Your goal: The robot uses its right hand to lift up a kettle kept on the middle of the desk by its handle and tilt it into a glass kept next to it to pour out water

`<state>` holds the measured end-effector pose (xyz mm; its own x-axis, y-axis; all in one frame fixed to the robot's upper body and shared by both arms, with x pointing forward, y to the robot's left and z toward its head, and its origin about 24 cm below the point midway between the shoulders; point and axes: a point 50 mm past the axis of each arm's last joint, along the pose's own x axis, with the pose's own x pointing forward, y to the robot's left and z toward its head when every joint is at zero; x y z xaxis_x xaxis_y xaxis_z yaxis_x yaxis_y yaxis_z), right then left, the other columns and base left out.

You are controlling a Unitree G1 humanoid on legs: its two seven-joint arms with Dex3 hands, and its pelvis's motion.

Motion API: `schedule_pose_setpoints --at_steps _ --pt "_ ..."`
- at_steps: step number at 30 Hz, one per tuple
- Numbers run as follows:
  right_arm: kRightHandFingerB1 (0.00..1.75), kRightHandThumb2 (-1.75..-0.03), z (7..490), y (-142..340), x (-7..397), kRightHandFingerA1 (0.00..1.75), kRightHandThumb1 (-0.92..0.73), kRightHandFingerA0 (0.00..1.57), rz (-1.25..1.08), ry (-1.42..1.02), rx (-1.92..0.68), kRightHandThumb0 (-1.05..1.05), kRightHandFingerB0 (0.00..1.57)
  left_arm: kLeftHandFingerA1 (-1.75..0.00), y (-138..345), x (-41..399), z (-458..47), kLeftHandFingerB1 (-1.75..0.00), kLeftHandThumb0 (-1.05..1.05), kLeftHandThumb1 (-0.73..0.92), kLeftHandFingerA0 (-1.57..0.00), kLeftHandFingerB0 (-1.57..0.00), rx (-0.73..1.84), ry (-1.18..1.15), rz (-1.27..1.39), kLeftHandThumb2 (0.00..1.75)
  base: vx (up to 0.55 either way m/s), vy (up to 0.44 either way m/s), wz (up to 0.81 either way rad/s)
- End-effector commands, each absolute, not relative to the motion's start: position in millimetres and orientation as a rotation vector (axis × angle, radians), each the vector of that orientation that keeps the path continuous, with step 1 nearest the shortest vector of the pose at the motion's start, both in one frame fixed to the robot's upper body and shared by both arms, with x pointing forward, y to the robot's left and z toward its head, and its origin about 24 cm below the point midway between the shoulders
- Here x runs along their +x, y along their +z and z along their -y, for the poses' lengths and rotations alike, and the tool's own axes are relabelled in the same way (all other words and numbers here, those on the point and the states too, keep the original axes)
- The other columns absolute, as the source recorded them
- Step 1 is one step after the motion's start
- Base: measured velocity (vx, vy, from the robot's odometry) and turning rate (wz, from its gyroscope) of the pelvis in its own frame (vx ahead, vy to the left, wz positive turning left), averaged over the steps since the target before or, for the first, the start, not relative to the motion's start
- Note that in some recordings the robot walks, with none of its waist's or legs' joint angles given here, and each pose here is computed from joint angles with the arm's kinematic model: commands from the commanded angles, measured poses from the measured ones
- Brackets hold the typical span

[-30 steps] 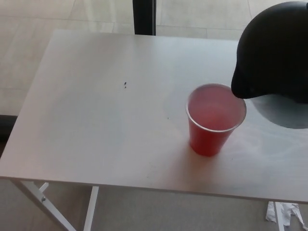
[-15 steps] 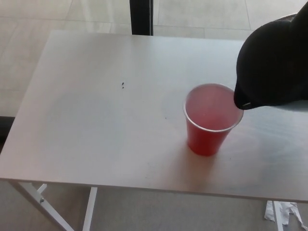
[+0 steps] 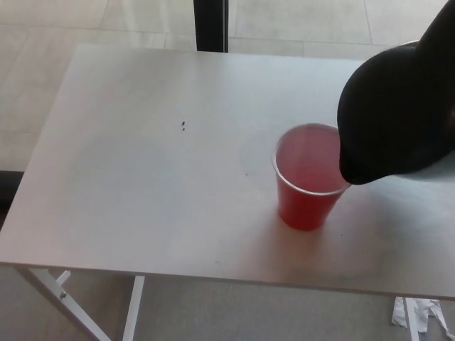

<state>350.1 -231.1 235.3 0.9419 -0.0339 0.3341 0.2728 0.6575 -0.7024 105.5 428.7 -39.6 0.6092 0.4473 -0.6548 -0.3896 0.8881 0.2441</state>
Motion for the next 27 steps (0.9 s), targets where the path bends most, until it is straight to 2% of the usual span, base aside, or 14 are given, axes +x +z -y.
schedule_pose_setpoints --at_steps 1,3,8,10,11,12,16,18,21,23,24,25,26,27 --pt "1.46 -1.27 232 242 348 1.59 -0.43 0.98 0.357 -0.217 -0.844 -0.21 0.84 -0.80 -35 105 -433 -1.28 -1.05 0.72 -0.59 -0.39 0.085 0.487 -0.776 0.83 0.00 0.000 0.00" --pt "1.47 -1.29 232 241 348 1.57 -0.42 1.00 0.360 -0.206 -0.831 -0.19 0.85 -0.78 -34 105 -433 -1.27 -1.05 0.73 -0.57 -0.38 0.095 0.479 -0.771 0.84 0.00 0.000 0.00" --pt "1.56 -1.25 226 240 348 1.71 -0.46 0.92 0.397 -0.201 -0.854 -0.17 0.76 -0.79 -35 105 -433 -1.27 -1.05 0.73 -0.60 -0.40 0.084 0.480 -0.773 0.83 0.00 0.000 0.00" --pt "1.55 -1.16 226 239 349 1.73 -0.51 0.91 0.395 -0.204 -0.854 -0.16 0.75 -0.78 -35 105 -433 -1.26 -1.05 0.72 -0.58 -0.38 0.070 0.486 -0.776 0.84 0.00 0.000 0.00" --pt "1.25 -1.15 225 240 349 1.40 -0.51 1.22 0.400 -0.202 -0.850 -0.21 0.98 -0.76 -35 105 -433 -1.26 -1.05 0.72 -0.56 -0.35 0.069 0.487 -0.777 0.83 0.00 0.000 0.00" --pt "1.62 -1.13 225 240 349 1.75 -0.53 0.91 0.402 -0.203 -0.848 -0.17 0.72 -0.77 -35 105 -433 -1.27 -1.05 0.73 -0.57 -0.35 0.071 0.487 -0.777 0.83 0.00 0.000 0.00" --pt "1.61 -1.10 226 242 350 1.75 -0.55 0.88 0.386 -0.226 -0.847 -0.14 0.69 -0.78 -36 106 -432 -1.27 -1.05 0.73 -0.58 -0.37 0.076 0.483 -0.776 0.84 0.00 0.000 0.00" --pt "1.54 -1.22 228 244 352 1.74 -0.49 0.91 0.367 -0.243 -0.827 -0.12 0.77 -0.79 -36 105 -432 -1.27 -1.05 0.72 -0.57 -0.37 0.065 0.485 -0.772 0.84 0.00 0.000 0.00" --pt "1.56 -1.18 229 245 352 1.71 -0.53 0.95 0.366 -0.252 -0.836 -0.14 0.76 -0.78 -35 106 -433 -1.28 -1.05 0.73 -0.57 -0.36 0.073 0.480 -0.770 0.84 0.00 0.000 0.00" --pt "1.46 -1.19 233 248 354 1.69 -0.52 0.92 0.310 -0.294 -0.849 -0.15 0.79 -0.78 -34 106 -433 -1.24 -1.05 0.73 -0.57 -0.39 0.074 0.480 -0.768 0.83 0.00 0.000 0.00" --pt "1.20 -1.14 235 253 354 1.37 -0.52 1.15 0.302 -0.322 -0.866 -0.22 0.92 -0.77 -34 106 -433 -1.26 -1.05 0.73 -0.54 -0.37 0.082 0.471 -0.768 0.83 0.00 0.000 0.00" --pt "1.20 -1.14 235 254 354 1.37 -0.52 1.15 0.300 -0.325 -0.867 -0.22 0.92 -0.77 -34 106 -433 -1.26 -1.05 0.73 -0.54 -0.37 0.083 0.470 -0.767 0.83 0.00 0.000 0.00" --pt "1.02 -1.08 237 257 355 1.36 -0.52 1.17 0.307 -0.350 -0.887 -0.17 0.81 -0.78 -33 106 -434 -1.25 -1.05 0.72 -0.57 -0.38 0.080 0.474 -0.768 0.83 0.00 0.000 0.00" --pt "1.42 -1.09 237 259 355 1.75 -0.54 0.90 0.313 -0.359 -0.890 -0.13 0.70 -0.79 -33 106 -434 -1.27 -1.05 0.71 -0.54 -0.37 0.075 0.474 -0.766 0.83 0.00 0.000 0.00"
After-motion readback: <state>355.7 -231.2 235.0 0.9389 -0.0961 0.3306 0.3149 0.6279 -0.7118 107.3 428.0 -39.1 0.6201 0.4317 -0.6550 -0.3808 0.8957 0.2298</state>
